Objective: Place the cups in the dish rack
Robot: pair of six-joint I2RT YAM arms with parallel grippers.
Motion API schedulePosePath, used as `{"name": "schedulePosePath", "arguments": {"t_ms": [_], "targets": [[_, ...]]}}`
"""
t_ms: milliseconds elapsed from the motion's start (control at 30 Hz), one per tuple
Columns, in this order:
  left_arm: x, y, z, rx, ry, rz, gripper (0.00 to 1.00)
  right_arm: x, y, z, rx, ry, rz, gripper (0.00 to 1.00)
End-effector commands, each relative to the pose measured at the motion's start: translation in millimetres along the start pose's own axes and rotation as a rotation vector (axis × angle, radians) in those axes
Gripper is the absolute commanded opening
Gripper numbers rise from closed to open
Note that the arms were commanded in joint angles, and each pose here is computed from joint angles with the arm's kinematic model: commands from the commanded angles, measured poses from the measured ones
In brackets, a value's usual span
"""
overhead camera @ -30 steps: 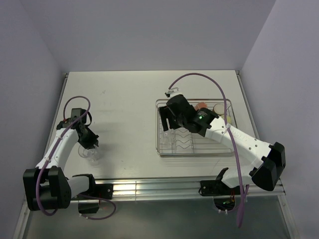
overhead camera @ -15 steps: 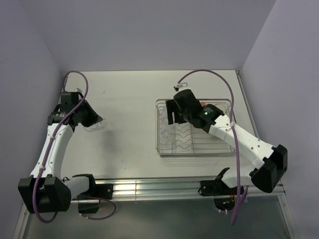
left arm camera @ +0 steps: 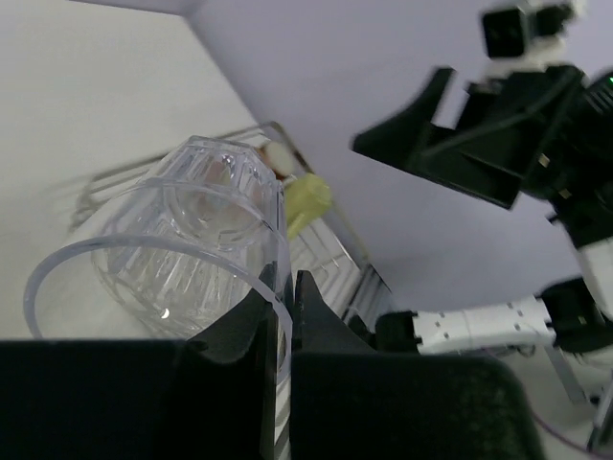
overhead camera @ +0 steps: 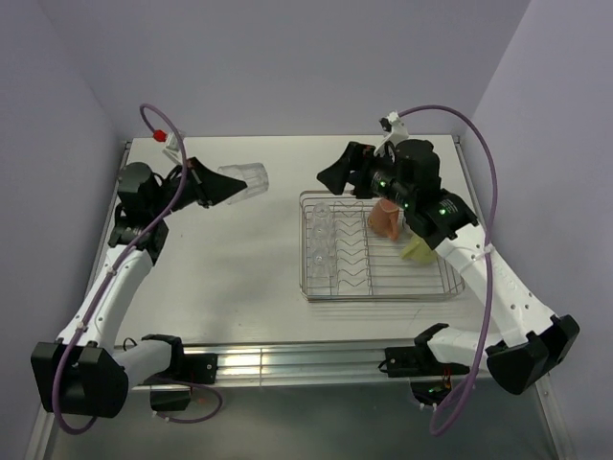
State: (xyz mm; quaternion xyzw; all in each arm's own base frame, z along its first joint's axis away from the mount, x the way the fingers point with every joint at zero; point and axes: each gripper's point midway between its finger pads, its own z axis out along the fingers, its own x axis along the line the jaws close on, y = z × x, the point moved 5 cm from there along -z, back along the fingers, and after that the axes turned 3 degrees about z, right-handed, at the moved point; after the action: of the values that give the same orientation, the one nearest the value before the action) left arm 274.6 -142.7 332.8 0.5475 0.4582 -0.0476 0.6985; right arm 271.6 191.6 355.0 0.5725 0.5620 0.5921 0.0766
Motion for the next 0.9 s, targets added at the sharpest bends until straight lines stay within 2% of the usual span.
{"name": "schedulePosePath", "arguments": {"t_ms": [0,167,433,867], "targets": [[-57.3,1.8,5.0,0.005,-0.308,0.174,0.00,29.2,-1.0,-2.0,0.034,0.258,0.044,0.95],[-78.9,-13.5,13.6,0.028,-0.412,0.218,0.00,51.1,-5.2,-1.8,0.049,0.478,0.099,0.98],[-85.3,-17.4,14.6,0.048,-0.454,0.218,0.00,58.2,-13.1,-1.4,0.046,0.625,0.129,1.00],[-103.5,-22.0,20.3,0.066,-0.540,0.215,0.00,67.3,-27.0,10.0,0.084,0.681,0.126,1.00]]}}
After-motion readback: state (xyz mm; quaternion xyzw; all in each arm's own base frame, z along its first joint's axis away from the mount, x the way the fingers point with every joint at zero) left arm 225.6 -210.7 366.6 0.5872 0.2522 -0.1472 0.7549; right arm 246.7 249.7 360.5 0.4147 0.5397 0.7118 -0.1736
